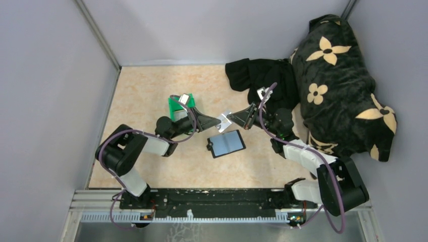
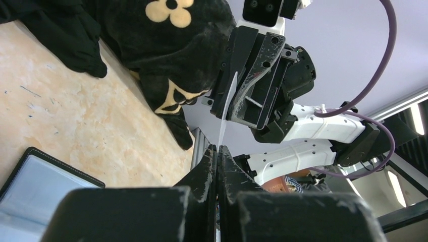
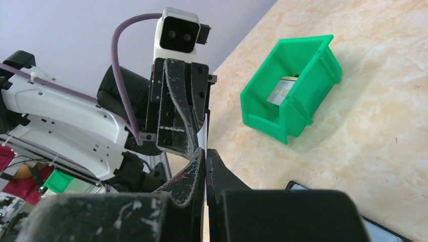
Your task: Take the credit cards out of the card holder
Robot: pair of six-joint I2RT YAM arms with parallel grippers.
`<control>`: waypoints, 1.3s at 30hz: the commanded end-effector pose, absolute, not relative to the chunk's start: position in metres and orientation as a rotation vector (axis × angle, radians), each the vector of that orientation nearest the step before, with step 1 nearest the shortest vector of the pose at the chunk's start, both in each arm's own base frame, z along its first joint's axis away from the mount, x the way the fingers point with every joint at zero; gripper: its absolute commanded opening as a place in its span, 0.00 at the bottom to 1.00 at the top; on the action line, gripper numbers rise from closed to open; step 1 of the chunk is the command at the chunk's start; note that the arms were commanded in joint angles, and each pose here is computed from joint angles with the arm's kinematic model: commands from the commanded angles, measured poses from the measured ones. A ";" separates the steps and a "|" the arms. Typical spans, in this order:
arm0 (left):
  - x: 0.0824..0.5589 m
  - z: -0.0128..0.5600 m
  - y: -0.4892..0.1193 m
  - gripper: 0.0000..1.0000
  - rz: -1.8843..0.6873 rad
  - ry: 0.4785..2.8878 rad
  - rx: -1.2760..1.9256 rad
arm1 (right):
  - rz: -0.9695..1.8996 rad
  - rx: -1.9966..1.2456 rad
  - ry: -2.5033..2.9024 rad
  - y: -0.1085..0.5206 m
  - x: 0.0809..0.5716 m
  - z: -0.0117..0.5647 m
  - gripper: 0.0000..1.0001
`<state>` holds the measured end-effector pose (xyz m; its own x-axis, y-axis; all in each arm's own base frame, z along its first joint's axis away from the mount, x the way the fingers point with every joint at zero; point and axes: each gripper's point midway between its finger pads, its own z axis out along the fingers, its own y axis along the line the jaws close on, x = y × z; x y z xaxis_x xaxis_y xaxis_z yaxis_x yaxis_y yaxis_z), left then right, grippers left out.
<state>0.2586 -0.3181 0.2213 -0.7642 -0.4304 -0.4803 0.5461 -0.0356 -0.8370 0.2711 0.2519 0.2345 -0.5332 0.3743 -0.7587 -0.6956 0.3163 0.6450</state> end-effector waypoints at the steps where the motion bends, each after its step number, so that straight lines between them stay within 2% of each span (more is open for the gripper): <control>1: 0.262 0.283 -0.283 0.00 -1.821 1.232 0.175 | 1.336 -0.314 1.550 0.242 0.272 0.250 0.00; 10: 0.273 0.292 -0.273 0.00 -1.804 1.209 0.175 | 1.329 -0.305 1.568 0.239 0.267 0.243 0.00; 11: 0.273 0.291 -0.274 0.00 -1.814 1.216 0.187 | 1.322 -0.295 1.572 0.238 0.268 0.242 0.07; 12: 0.275 0.290 -0.276 0.00 -1.822 1.230 0.195 | 1.314 -0.285 1.575 0.237 0.270 0.241 0.23; 14: 0.282 0.284 -0.280 0.00 -1.828 1.287 0.217 | 1.279 -0.247 1.580 0.232 0.276 0.242 0.43; 16: 0.293 0.271 -0.283 0.00 -1.816 1.389 0.233 | 1.229 -0.189 1.587 0.222 0.285 0.243 0.51; 21: 0.334 0.239 -0.263 0.00 -1.648 1.631 0.164 | 1.121 -0.121 1.636 0.203 0.301 0.238 0.53; 27: 0.378 0.215 -0.226 0.00 -1.171 2.006 0.097 | 1.112 -0.148 1.705 0.205 0.304 0.225 0.53; 29: 0.380 0.224 -0.210 0.00 -1.069 2.021 0.108 | 1.127 -0.152 1.718 0.208 0.304 0.219 0.53; 32: 0.380 0.225 -0.190 0.00 -1.018 2.085 0.128 | 1.153 -0.157 1.729 0.211 0.304 0.213 0.53; 36: 0.368 0.213 -0.171 0.00 -1.149 2.176 0.143 | 1.177 -0.166 1.759 0.216 0.305 0.204 0.53; 39: 0.362 0.199 -0.158 0.00 -1.154 2.238 0.161 | 1.176 -0.166 1.780 0.216 0.307 0.196 0.53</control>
